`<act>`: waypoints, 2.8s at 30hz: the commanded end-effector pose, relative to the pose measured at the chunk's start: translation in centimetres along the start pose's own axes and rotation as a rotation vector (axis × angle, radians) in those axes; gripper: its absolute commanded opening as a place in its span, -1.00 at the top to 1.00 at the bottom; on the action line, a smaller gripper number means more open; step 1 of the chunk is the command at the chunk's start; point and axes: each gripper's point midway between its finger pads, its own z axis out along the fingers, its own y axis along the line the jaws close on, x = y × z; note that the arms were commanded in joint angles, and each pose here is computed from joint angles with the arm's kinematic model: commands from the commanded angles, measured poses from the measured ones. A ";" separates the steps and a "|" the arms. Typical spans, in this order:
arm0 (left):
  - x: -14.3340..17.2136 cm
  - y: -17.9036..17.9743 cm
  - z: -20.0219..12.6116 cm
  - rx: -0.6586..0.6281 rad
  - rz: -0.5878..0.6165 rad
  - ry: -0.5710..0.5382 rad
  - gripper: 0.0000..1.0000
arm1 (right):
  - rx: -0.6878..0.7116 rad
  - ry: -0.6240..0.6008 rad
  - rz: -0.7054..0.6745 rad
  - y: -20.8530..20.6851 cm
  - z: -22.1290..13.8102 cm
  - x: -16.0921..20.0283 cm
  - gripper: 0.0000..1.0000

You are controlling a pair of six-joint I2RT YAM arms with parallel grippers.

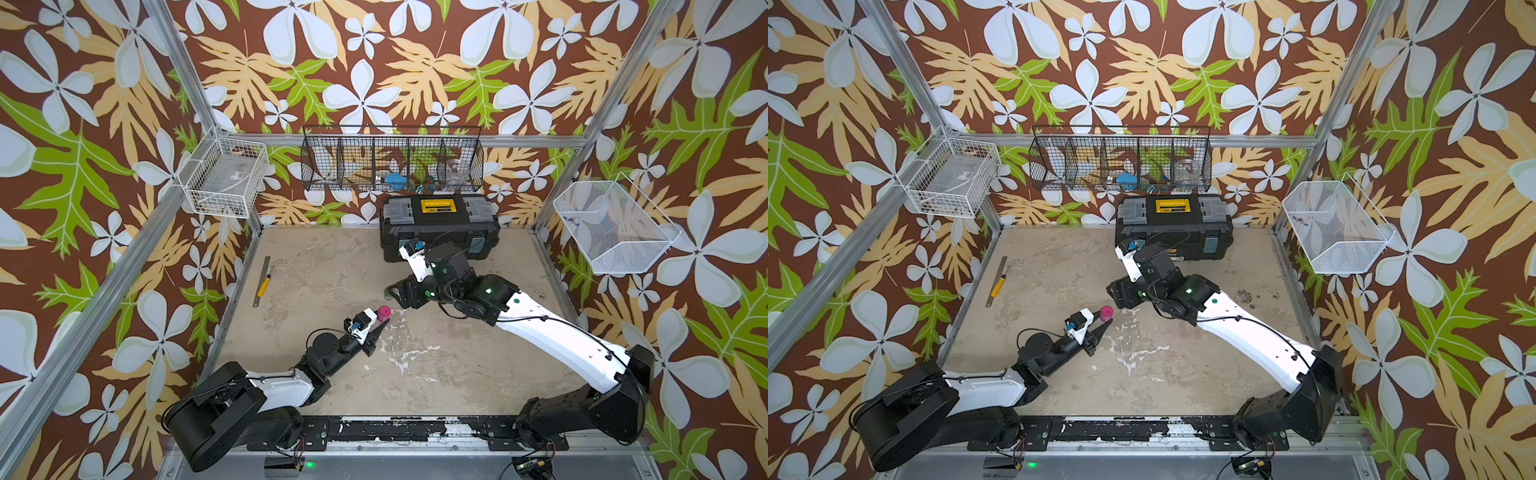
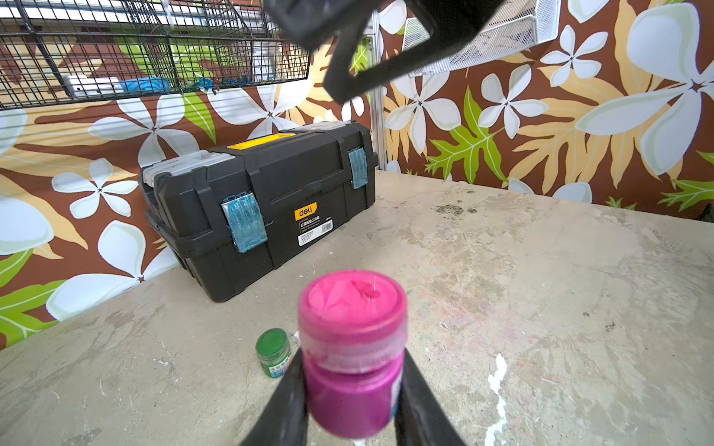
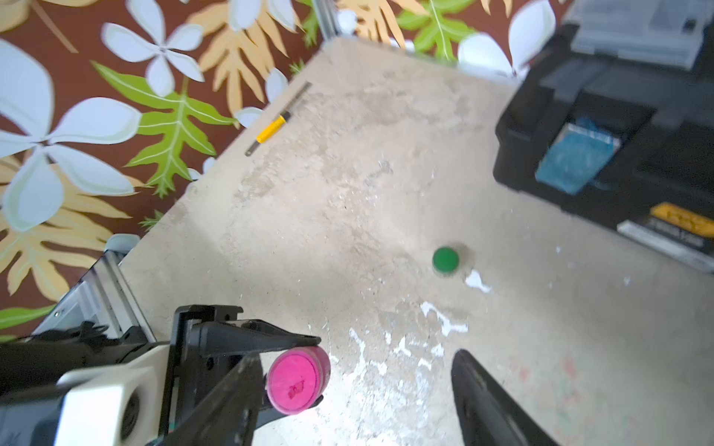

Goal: Close the paint jar lid
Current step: Screw the lid onto the paint jar.

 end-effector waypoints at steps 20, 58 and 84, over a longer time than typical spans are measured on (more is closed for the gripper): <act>-1.1 0.0 0.0 0.002 0.003 -0.040 0.93 | -0.735 -0.044 -0.819 4.9 0.8 5.2 -0.55; -1.0 -0.1 0.0 0.004 0.003 -0.039 0.93 | -0.687 0.113 -0.759 3.3 5.1 6.7 0.12; -1.1 0.0 0.0 0.004 0.002 -0.041 0.93 | -0.260 0.217 -0.615 2.1 6.9 5.5 0.60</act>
